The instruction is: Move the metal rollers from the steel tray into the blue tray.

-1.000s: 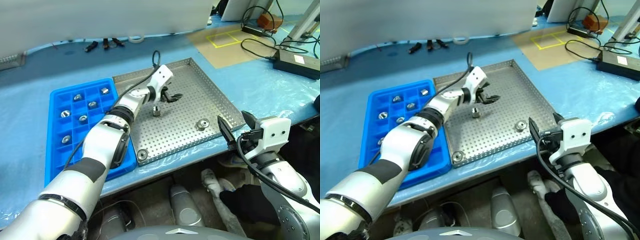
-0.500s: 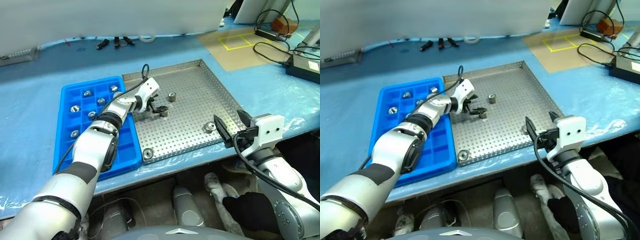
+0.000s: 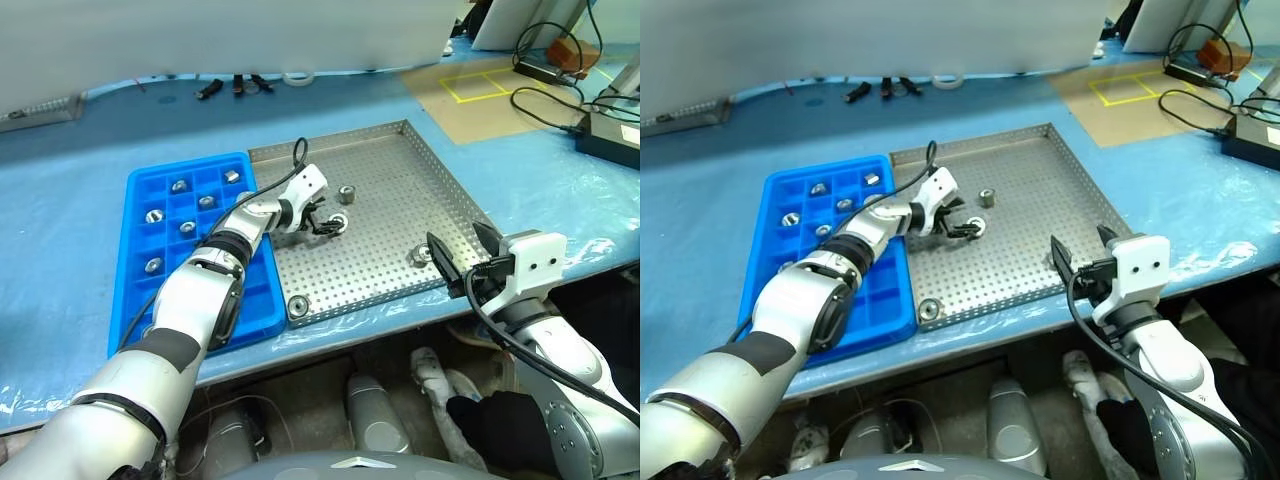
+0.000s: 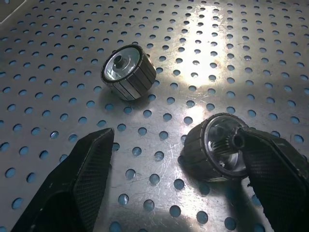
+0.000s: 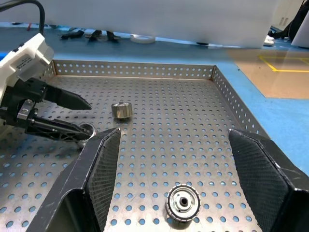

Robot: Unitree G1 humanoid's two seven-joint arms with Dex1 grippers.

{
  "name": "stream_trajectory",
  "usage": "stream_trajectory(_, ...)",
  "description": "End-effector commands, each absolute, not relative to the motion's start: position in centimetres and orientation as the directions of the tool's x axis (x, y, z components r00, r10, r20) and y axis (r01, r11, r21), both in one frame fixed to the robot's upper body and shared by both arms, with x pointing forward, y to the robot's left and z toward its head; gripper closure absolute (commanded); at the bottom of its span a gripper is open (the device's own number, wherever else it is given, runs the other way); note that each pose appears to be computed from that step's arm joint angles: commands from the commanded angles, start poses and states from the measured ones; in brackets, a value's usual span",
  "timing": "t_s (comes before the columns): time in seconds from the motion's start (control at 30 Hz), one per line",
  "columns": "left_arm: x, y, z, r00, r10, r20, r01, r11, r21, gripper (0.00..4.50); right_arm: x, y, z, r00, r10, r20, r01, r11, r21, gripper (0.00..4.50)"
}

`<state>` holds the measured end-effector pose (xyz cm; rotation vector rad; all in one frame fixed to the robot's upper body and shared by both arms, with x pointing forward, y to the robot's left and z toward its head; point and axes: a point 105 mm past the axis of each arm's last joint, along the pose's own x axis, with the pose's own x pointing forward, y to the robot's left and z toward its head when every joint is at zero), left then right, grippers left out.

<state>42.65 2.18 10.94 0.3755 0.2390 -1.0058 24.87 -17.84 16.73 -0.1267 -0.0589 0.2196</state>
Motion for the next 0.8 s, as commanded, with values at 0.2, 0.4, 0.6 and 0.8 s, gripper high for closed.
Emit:
stream_trajectory(0.2, 41.3, -0.4, 9.2, 0.462, -0.794, -0.395, 0.886, 0.432, 0.168, 0.42, 24.4, -17.6, 17.4, 0.972, 0.224, 0.073, -0.212, 0.967, -0.144, 0.76)
stream_trajectory(0.4, 40.7, -0.7, 7.9, 0.436, -0.786, -0.438, 0.899, 0.406, 0.165, 1.08, 24.4, -17.6, 17.4, 0.973, 0.220, 0.072, -0.209, 0.967, -0.145, 0.76)
stream_trajectory(0.6, 40.7, -0.5, 7.6, 0.442, -0.776, -0.450, 0.895, 0.410, 0.173, 1.43, 24.3, -17.6, 17.3, 0.974, 0.218, 0.067, -0.207, 0.968, -0.145, 0.76)
stream_trajectory(0.8, 40.6, -0.5, 7.7, 0.435, -0.787, -0.438, 0.899, 0.412, 0.151, 2.33, 24.3, -17.6, 17.4, 0.973, 0.219, 0.069, -0.207, 0.967, -0.145, 0.76)
